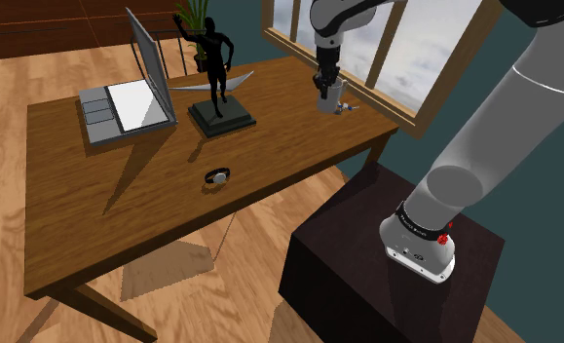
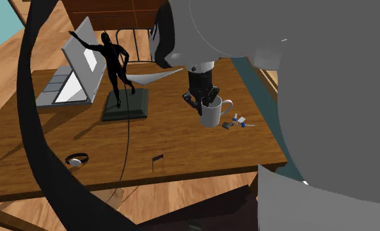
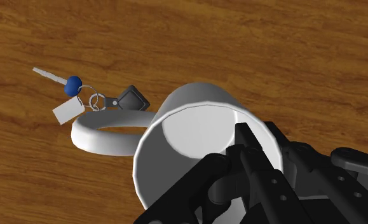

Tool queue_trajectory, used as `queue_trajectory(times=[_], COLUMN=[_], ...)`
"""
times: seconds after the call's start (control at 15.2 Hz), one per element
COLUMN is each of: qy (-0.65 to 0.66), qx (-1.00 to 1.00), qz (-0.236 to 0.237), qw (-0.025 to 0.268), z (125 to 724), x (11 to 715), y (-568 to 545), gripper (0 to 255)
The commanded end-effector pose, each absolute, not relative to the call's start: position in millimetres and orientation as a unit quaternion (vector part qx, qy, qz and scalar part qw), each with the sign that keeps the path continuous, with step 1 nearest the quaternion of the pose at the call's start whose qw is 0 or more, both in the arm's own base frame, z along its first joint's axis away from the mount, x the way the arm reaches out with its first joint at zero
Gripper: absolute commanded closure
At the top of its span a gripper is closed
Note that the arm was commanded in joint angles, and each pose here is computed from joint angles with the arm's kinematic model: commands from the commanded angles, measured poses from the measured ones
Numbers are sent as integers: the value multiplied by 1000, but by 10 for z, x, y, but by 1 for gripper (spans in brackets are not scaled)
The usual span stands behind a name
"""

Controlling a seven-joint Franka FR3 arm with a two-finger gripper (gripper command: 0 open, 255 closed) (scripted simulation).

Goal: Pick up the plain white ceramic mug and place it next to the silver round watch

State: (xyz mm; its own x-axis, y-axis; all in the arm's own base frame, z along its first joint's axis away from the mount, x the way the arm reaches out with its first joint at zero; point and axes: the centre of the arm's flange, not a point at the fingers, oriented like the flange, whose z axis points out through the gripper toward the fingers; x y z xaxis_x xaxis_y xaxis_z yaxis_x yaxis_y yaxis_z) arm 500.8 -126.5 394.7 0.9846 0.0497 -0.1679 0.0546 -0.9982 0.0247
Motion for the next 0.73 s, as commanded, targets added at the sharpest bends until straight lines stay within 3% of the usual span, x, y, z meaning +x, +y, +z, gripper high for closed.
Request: queue_trajectory(times=[0.0,0.66], qy=[26,26], qx=[996,996], qz=[-84,-84], qw=[15,15], z=[4051,4579], x=[5013,5013], y=[-1267,-1267], gripper=[255,255])
